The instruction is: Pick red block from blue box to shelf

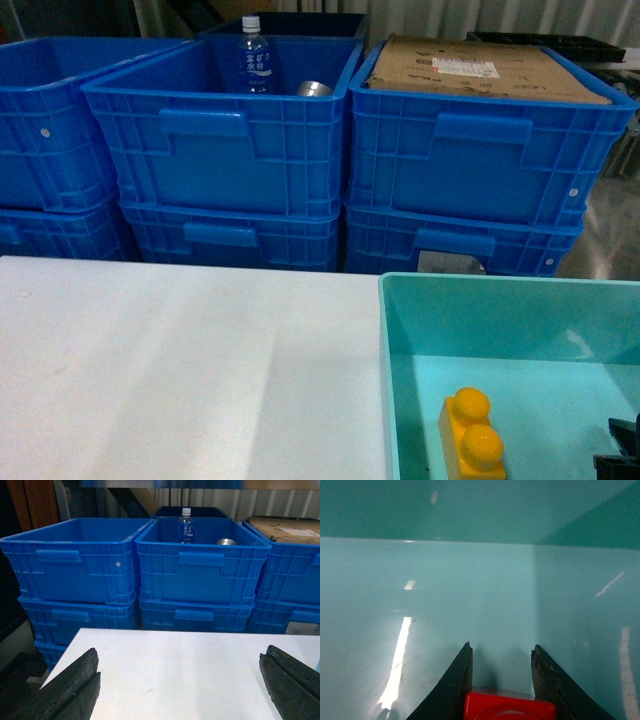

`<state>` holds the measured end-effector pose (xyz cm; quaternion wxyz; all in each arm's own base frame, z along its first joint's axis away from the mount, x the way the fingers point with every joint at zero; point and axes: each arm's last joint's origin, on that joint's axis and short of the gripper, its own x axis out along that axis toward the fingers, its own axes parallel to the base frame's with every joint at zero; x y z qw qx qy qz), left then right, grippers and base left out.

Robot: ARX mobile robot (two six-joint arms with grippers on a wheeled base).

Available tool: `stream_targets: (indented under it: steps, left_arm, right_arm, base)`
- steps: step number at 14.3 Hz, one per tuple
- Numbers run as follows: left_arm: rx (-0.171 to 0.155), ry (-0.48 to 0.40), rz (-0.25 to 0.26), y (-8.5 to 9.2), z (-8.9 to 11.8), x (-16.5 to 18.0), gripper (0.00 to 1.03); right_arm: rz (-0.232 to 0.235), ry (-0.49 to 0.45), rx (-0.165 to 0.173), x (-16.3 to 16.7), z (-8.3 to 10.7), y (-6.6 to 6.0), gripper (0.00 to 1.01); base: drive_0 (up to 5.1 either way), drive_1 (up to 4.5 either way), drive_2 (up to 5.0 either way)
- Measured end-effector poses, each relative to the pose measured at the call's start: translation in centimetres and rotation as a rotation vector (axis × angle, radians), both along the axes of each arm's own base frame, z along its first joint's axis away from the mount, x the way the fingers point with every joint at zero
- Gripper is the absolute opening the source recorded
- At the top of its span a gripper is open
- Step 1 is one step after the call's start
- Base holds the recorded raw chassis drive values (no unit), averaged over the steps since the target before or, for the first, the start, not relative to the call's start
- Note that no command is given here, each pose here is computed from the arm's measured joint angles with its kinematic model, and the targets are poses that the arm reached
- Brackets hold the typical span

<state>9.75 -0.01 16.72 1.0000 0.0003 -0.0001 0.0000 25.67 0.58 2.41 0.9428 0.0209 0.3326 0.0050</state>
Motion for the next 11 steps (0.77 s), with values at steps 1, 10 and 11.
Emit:
stream_targets:
  steps: [1,10,11]
  left_arm:
    - [0.000,0.000,0.000,0.0,0.0,0.0,0.98]
    - [0.000,0.000,0.000,0.0,0.0,0.0,0.98]
    - [0.000,0.000,0.000,0.0,0.0,0.0,0.98]
  right_arm:
    - [0.027,-0.002,0.007,-0.3,0.0,0.2,0.29]
    - [0.121,-0.242,0.077,-2.6,14.1,-4.1,0.29]
    - [0.093,-0.351,0.031,-3.5,16.3,-5.5,0.29]
  base:
    - [0.0,0.00,0.0]
    - [0.0,0.00,0.0]
    - [0.0,0.00,0.0]
